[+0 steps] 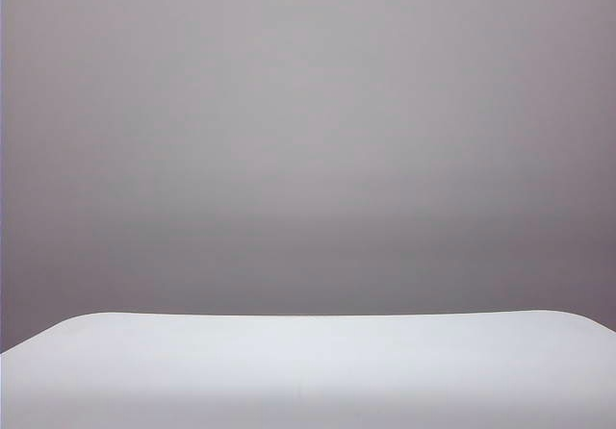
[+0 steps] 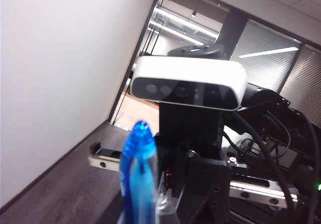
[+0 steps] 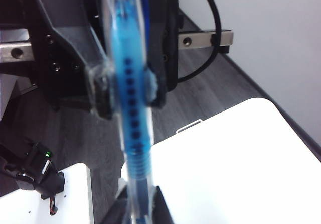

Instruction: Pick up the pen and remove the cap.

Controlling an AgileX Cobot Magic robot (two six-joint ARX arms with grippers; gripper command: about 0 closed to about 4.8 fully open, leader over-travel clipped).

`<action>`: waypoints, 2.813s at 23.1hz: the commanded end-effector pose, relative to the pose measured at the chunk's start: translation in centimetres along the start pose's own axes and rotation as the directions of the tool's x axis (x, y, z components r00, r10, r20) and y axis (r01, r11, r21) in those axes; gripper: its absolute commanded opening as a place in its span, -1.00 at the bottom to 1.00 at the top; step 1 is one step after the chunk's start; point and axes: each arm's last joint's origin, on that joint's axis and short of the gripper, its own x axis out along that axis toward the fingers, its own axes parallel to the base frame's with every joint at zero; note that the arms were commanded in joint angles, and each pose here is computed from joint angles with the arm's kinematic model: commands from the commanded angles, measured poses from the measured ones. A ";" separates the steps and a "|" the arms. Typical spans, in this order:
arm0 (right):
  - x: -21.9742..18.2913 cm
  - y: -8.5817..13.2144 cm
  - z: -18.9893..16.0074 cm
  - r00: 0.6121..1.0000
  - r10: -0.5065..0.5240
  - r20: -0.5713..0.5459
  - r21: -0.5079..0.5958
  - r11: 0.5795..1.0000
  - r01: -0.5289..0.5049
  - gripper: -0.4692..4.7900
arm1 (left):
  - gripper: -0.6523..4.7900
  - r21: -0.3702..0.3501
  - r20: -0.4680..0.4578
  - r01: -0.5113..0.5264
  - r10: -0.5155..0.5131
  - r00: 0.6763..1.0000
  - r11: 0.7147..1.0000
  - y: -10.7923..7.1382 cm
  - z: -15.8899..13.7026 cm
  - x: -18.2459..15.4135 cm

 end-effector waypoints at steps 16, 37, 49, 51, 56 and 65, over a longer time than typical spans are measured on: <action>0.2 -0.3 -0.1 1.000 -0.012 -0.009 -0.018 1.000 0.012 -0.31 | -0.70 0.033 0.020 0.004 -0.005 1.000 0.999 -0.4 0.5 0.0; 0.7 0.2 -0.3 0.999 0.027 -0.028 -0.011 1.000 -0.028 -0.84 | -0.70 0.025 0.031 0.006 -0.007 0.999 1.000 -0.6 -0.1 1.0; 0.9 0.1 -2.1 0.991 0.044 -0.130 0.062 0.997 -0.037 -0.84 | -0.70 0.045 0.103 -0.043 0.039 0.994 0.998 -0.6 0.3 1.0; 1.2 -0.1 -2.6 0.989 0.048 -0.141 0.076 0.996 -0.037 -0.84 | -0.70 0.049 0.113 -0.051 0.045 0.993 0.998 -0.6 0.4 1.0; 1.4 -0.5 -3.2 0.986 0.010 -0.169 0.089 0.996 0.005 -0.84 | -0.70 0.067 0.114 -0.055 0.047 0.992 0.996 -0.6 0.4 1.0; 1.7 -1.5 -4.5 0.929 -0.202 -0.309 0.083 0.968 0.238 -0.84 | -0.70 0.007 0.073 -0.379 0.377 0.923 0.925 3.1 0.4 -3.1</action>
